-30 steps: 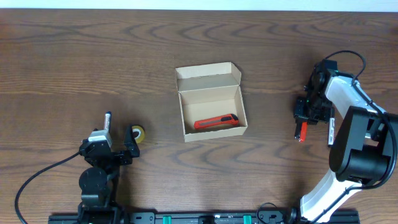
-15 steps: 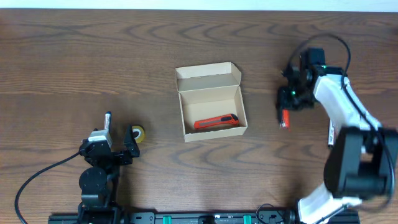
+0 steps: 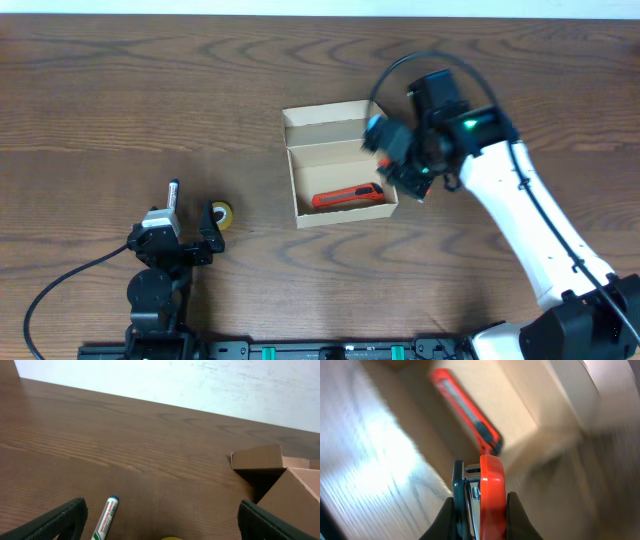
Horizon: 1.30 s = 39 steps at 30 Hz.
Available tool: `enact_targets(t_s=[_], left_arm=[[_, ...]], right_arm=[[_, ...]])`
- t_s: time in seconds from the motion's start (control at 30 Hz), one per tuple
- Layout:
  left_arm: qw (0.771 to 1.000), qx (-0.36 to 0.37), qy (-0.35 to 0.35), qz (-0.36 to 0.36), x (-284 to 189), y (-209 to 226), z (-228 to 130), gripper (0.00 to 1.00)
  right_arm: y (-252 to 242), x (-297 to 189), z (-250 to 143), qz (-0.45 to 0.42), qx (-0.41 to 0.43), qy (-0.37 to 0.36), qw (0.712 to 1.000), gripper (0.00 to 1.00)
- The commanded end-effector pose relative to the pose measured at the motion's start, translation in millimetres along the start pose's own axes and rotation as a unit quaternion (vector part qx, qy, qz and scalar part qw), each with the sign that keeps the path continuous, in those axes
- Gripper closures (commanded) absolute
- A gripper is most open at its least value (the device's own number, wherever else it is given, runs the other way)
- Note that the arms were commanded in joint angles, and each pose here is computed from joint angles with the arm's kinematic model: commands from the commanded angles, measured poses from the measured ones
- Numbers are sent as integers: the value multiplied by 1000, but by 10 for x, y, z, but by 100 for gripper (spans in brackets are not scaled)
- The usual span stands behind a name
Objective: Pack container
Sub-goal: 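Lower the stapler into the box and release it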
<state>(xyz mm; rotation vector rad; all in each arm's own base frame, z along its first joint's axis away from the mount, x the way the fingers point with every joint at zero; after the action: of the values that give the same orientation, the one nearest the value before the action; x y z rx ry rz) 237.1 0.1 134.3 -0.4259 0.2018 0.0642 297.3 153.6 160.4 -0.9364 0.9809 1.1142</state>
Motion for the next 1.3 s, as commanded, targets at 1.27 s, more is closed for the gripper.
enact_targets(t_s=[1.27], left_arm=[[1000, -5, 29, 6, 21, 68, -189, 5]], right_arm=[[191, 1161, 466, 128, -300, 42, 944, 99]])
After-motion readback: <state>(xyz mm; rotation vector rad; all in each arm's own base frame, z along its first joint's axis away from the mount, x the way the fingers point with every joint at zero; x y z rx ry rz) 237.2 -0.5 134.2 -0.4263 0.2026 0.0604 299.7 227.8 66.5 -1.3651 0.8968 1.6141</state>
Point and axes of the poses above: each gripper's point midway between its finger pads, its own x axis out along the fingers, its own y axis along the line the jaws close on, z = x × y, the point moved 1 cm from there along -x, back along the fingers, and after that the axes turned 15 degrees about -x, right-handed, at the moved point
